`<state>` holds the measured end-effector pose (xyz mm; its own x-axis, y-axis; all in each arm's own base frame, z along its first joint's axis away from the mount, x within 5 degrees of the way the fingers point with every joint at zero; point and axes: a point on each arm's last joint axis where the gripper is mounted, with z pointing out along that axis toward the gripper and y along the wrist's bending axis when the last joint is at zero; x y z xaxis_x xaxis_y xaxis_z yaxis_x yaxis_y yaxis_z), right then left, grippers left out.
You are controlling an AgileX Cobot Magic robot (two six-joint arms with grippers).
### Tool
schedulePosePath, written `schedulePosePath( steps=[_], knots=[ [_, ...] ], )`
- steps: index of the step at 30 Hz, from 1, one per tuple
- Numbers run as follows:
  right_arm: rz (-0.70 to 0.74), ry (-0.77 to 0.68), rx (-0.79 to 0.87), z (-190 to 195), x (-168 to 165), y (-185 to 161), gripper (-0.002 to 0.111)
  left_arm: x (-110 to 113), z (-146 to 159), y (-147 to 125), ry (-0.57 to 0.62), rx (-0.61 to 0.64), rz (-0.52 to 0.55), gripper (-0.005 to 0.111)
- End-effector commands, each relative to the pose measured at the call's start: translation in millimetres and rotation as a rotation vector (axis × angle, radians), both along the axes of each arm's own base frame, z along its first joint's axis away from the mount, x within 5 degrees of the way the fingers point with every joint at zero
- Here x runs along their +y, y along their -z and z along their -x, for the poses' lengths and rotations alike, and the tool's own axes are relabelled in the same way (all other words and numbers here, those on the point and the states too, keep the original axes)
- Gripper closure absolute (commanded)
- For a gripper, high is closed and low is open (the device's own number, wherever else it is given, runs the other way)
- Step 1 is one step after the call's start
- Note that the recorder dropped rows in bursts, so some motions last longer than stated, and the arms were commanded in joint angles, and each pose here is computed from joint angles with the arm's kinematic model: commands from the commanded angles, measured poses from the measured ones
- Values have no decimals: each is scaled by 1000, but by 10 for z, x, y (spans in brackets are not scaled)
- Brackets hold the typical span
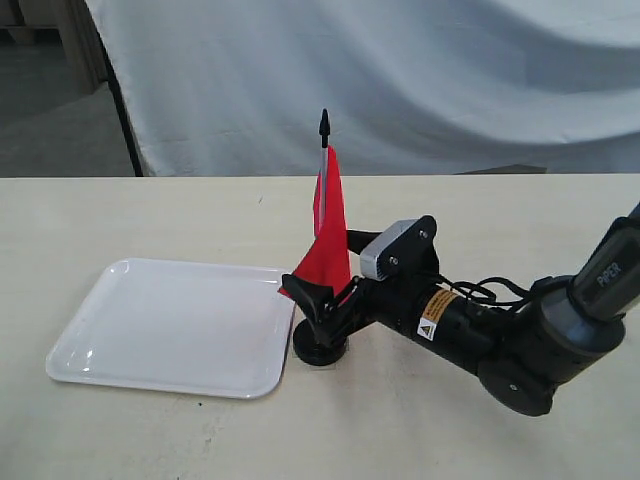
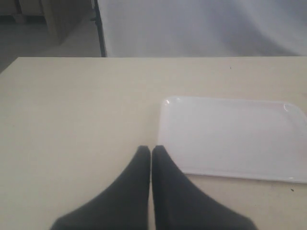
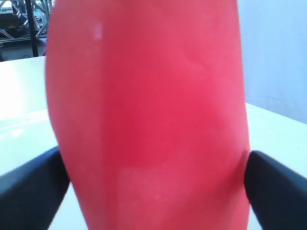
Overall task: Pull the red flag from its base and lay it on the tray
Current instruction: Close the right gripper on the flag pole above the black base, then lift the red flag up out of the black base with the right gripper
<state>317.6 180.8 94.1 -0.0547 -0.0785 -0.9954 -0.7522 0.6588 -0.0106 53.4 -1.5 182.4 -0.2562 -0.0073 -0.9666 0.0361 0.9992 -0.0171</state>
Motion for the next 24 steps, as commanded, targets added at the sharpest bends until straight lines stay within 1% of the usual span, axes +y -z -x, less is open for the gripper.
schedulePosePath(
  steps=[1,2,5,6,7,13,19,21,24],
  knots=[
    [1,-8,-12,-1,4,-3,45,-3,-1,2,2,-3,7,105],
    [0,-8,-10,-1,4,-3,53,-3,-1,2,2,-3,7,105],
    [7,-32,-12,16,17,0,87,-3,-1,2,2,-3,7,105],
    [12,-51,-15,29,28,3,104,-3,-1,2,2,-3,7,105],
    [11,-60,-12,36,33,4,108,-3,-1,2,2,-3,7,105],
    [13,-75,-21,54,30,-35,108,-3,-1,2,2,-3,7,105],
    [2,-71,-88,97,8,-375,108,-3,-1,2,2,-3,7,105],
    [45,-55,-84,98,-10,-493,108,-3,-1,2,2,-3,7,105],
    [154,-23,-62,120,-19,-689,108,-3,-1,2,2,-3,7,105]
  ],
)
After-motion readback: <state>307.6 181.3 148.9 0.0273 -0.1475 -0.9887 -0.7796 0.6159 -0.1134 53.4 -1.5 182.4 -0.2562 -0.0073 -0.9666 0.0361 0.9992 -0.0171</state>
